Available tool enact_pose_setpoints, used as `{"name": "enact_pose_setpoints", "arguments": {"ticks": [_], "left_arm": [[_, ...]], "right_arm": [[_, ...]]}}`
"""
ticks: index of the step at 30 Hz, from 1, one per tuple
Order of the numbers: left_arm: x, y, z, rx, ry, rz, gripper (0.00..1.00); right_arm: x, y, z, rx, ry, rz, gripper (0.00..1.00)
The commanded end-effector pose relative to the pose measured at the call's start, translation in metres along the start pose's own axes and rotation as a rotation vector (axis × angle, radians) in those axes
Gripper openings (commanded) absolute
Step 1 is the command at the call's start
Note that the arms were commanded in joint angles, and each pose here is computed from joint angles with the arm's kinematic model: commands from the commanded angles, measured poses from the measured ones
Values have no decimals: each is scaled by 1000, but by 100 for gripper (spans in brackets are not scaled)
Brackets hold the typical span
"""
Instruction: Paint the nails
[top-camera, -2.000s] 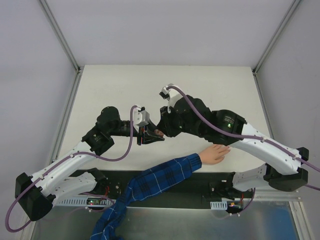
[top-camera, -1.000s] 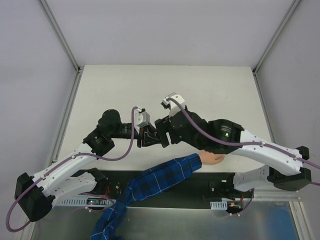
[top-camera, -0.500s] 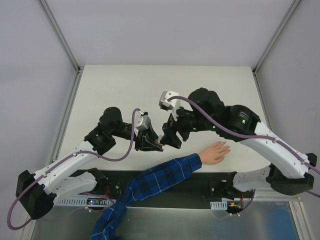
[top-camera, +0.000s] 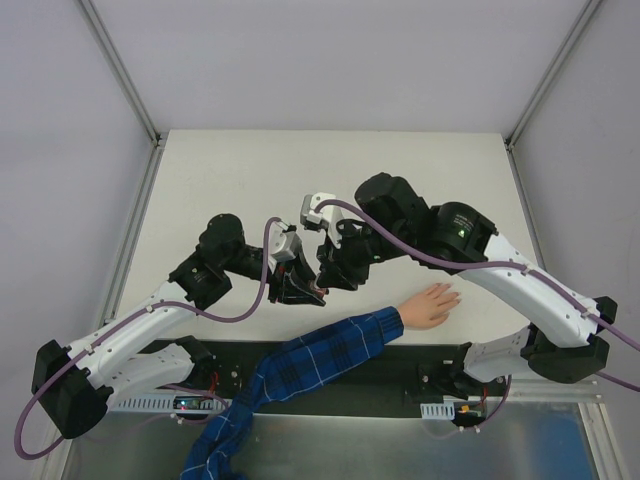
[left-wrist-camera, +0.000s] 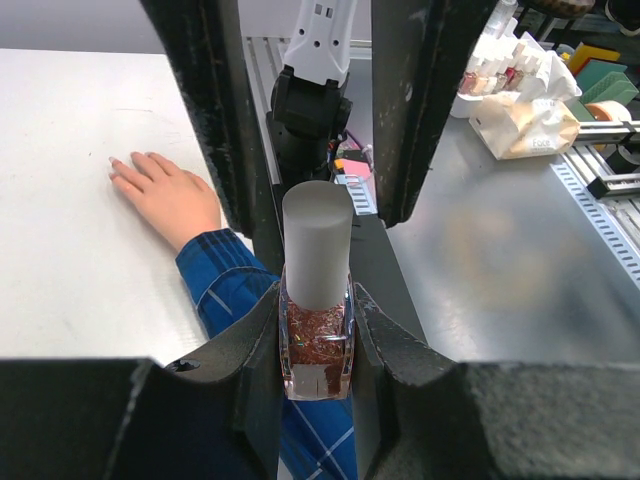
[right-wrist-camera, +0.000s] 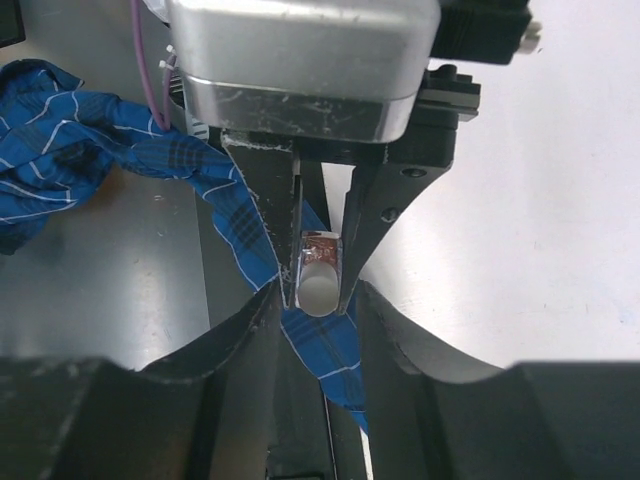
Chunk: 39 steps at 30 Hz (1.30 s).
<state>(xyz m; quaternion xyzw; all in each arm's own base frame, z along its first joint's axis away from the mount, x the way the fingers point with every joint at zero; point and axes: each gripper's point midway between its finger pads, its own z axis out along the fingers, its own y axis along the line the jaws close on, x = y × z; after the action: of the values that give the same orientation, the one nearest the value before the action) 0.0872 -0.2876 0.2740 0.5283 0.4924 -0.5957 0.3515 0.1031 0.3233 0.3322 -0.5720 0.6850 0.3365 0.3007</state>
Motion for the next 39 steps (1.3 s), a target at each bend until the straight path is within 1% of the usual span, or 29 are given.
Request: {"name": "enact_pose_setpoints", "arguments": {"ticks": [1, 3, 6, 12, 14, 15, 17, 19, 20, 21, 23, 24, 25, 26, 27, 28, 29, 30, 31, 32, 34, 39], "left_arm": [[-24, -11, -1, 45, -38, 107, 0], [-24, -11, 0, 46, -39, 108, 0], [-24, -10, 0, 40, -39, 107, 0], [-24, -9, 0, 38, -39, 108, 0], [-24, -9, 0, 35, -39, 110, 0], [-23, -8, 0, 32, -39, 108, 0], [-24, -8, 0, 28, -41, 113, 0], [-24, -4, -1, 8, -44, 115, 0], [-25, -2, -1, -9, -47, 119, 0], [-28, 1, -2, -40, -56, 130, 0], [-32, 25, -8, -201, -76, 142, 0], [-34, 32, -13, -264, -89, 151, 0], [-39, 52, -22, -398, -110, 169, 0], [-42, 60, -29, -468, -129, 178, 0], [-43, 64, -37, -526, -151, 192, 0], [-46, 69, -43, -569, -170, 207, 0], [-52, 73, -49, -613, -199, 225, 0], [-53, 75, -53, -633, -209, 233, 0], [-54, 76, -55, -643, -214, 233, 0], [-54, 77, -55, -646, -214, 230, 0], [-53, 78, -55, -645, -210, 227, 0], [-55, 69, -52, -602, -222, 232, 0]], "right_arm": [[-10, 8, -4, -48, -33, -21, 37], [-10, 8, -2, -54, -32, -16, 29], [-12, 7, -1, -50, -36, -12, 23], [-6, 3, 3, -42, -24, 1, 22], [-6, 2, 4, -40, -26, 8, 19], [-4, 1, 7, -42, -23, 11, 16], [-2, 1, 11, -48, -18, 18, 15], [2, 0, 15, -51, -13, 25, 8], [3, -1, 16, -45, -10, 32, 1], [3, -2, 17, -35, -14, 54, 1], [9, -10, 22, 17, -3, 94, 0], [6, -13, 26, 47, -31, 159, 0], [4, -27, 22, 147, -66, 200, 0], [17, -36, 31, 210, -55, 262, 1], [9, -38, 38, 277, -111, 289, 0], [11, -69, 28, 544, -189, 436, 0], [25, -72, 35, 627, -199, 487, 1], [19, -59, 43, 646, -242, 513, 0], [16, -69, 37, 765, -311, 611, 0], [17, -62, 39, 816, -296, 602, 0], [10, -66, 29, 923, -373, 612, 0], [-3, -64, 27, 923, -364, 569, 0]]}}
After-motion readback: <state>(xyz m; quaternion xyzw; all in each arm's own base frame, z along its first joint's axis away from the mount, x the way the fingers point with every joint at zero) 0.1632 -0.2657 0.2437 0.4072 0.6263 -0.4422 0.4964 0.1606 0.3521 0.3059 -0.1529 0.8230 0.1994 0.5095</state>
